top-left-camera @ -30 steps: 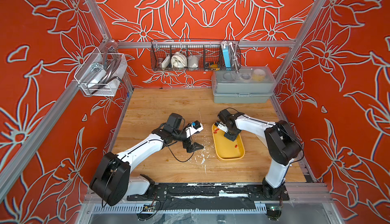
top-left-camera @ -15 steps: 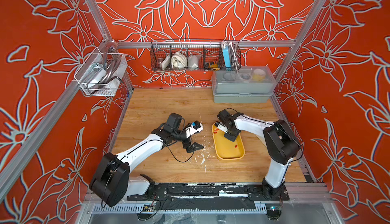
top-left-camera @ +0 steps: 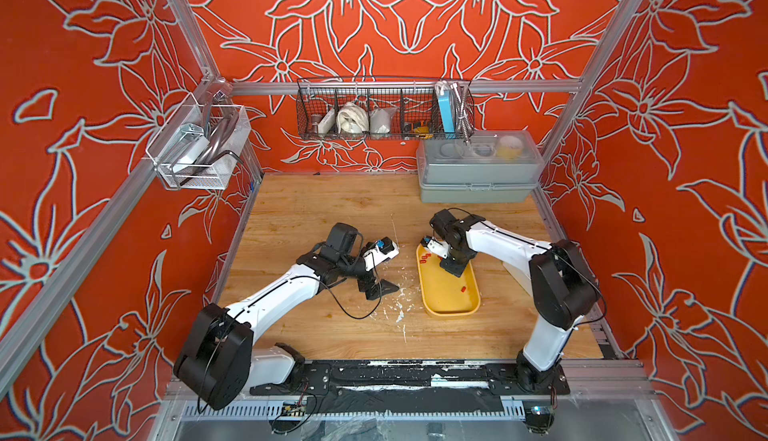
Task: Take the screw protection sleeves out of the storage box
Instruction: Pick up the screw protection sleeve from the storage box, then place the screw protection sleeve at the center of the board.
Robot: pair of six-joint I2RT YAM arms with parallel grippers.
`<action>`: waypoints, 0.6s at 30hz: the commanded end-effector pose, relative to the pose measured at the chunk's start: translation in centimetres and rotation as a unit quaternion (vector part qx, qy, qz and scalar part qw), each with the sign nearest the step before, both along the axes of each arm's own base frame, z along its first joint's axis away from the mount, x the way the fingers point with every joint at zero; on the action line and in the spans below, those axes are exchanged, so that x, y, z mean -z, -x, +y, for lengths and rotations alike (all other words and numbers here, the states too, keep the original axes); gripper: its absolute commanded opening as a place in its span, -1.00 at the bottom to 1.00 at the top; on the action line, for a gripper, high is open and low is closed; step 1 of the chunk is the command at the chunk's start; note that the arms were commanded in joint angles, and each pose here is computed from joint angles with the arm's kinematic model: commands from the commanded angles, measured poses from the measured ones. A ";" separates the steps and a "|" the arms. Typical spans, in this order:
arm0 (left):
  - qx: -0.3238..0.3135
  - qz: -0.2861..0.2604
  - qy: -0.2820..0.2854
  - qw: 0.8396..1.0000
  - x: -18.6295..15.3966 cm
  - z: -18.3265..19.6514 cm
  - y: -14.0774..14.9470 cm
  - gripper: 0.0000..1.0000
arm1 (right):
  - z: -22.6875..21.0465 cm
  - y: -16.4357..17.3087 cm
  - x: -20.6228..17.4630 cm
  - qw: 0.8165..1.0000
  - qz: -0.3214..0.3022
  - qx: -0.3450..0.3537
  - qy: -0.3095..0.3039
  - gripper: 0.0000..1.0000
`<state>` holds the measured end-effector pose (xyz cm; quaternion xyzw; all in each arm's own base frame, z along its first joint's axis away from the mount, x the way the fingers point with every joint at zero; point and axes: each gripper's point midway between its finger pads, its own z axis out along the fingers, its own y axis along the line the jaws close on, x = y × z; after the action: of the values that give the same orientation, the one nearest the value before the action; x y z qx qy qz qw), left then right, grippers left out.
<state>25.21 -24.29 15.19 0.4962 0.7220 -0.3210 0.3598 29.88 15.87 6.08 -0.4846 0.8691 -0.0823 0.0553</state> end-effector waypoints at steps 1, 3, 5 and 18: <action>-0.022 -0.015 0.012 1.000 -2.1 0.6 -1.1 0.97 | 1.6 1.6 -3.5 0.998 0.022 -0.024 -0.060 -1.00; -0.033 -0.018 0.014 0.999 -2.5 1.1 -1.6 0.97 | 3.1 2.2 -5.2 0.993 0.034 -0.036 -0.103 -1.00; -0.046 -0.020 0.017 0.999 -2.9 1.7 -2.2 0.97 | 4.7 2.5 -6.9 0.987 0.044 -0.046 -0.147 -1.00; -0.172 -0.064 -0.007 0.983 -4.1 7.3 -6.7 0.97 | 14.4 -1.0 -8.4 0.959 0.092 -0.055 -0.263 -1.00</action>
<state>30.86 -17.81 17.98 0.4027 0.7728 -0.2392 0.4283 31.65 28.57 15.81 -0.5132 0.8303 0.1683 0.1376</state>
